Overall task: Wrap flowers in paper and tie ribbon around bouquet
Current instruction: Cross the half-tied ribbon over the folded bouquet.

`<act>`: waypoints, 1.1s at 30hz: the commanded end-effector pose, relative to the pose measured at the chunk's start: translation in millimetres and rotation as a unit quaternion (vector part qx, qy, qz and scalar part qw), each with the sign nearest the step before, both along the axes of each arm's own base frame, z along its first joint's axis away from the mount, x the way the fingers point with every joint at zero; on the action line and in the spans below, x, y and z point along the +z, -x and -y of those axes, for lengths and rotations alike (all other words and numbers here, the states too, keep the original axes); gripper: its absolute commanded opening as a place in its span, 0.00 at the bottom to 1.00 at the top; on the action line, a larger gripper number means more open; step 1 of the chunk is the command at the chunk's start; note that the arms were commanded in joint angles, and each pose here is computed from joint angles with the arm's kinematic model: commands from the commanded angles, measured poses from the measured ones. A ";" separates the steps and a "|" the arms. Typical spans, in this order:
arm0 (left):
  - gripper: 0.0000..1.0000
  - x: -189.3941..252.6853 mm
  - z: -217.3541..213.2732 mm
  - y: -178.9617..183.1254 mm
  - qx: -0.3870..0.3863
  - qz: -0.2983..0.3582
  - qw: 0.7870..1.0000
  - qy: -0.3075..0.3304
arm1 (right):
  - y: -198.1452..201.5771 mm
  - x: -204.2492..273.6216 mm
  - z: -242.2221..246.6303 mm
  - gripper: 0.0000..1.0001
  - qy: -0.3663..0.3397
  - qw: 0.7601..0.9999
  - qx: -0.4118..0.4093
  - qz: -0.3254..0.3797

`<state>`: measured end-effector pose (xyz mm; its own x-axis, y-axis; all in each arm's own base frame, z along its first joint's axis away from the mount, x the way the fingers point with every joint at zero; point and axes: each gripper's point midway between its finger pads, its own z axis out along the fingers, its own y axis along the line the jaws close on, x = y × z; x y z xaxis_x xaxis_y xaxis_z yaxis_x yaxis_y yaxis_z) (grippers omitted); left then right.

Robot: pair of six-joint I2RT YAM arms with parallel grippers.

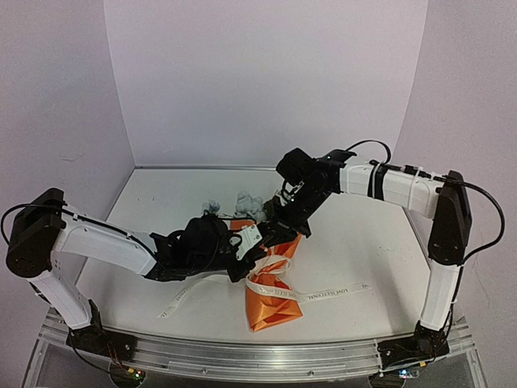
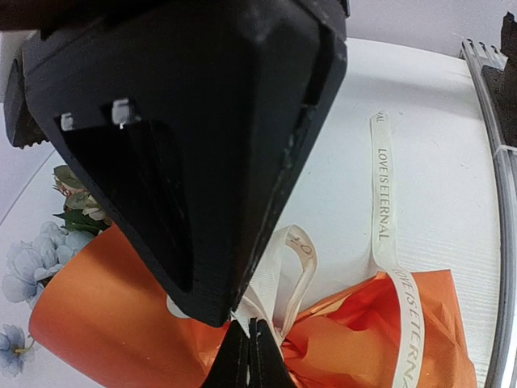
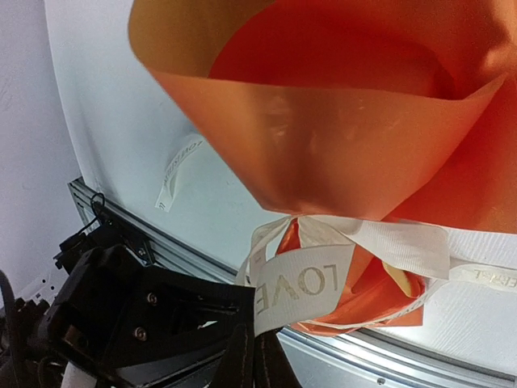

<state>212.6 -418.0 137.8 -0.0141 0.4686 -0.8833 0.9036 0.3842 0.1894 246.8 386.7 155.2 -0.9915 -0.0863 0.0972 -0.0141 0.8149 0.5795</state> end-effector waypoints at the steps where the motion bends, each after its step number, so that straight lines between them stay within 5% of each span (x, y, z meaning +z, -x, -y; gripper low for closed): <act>1: 0.00 12.1 2.1 -6.7 0.008 -0.015 1.000 0.026 | 4.7 29.5 3.9 0.12 -0.028 0.997 0.028 0.059; 9: 0.00 31.9 -8.8 -17.1 0.018 -0.045 0.995 0.084 | 20.4 20.0 36.7 0.37 -0.025 0.981 0.107 0.160; 20: 0.00 35.8 -18.3 -24.2 0.011 -0.079 0.992 0.101 | 48.8 -13.6 30.2 0.46 -0.068 0.922 0.273 0.267; 33: 0.00 30.7 -22.6 -22.2 0.001 -0.097 0.991 0.095 | 77.8 -55.1 7.7 0.49 -0.029 0.855 0.405 0.322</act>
<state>238.5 -395.9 149.9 -0.2018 0.3315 -0.9216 0.9065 0.4196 -0.0476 164.9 373.6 112.1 -0.5524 -0.7067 -0.4420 -0.8291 0.4106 0.3796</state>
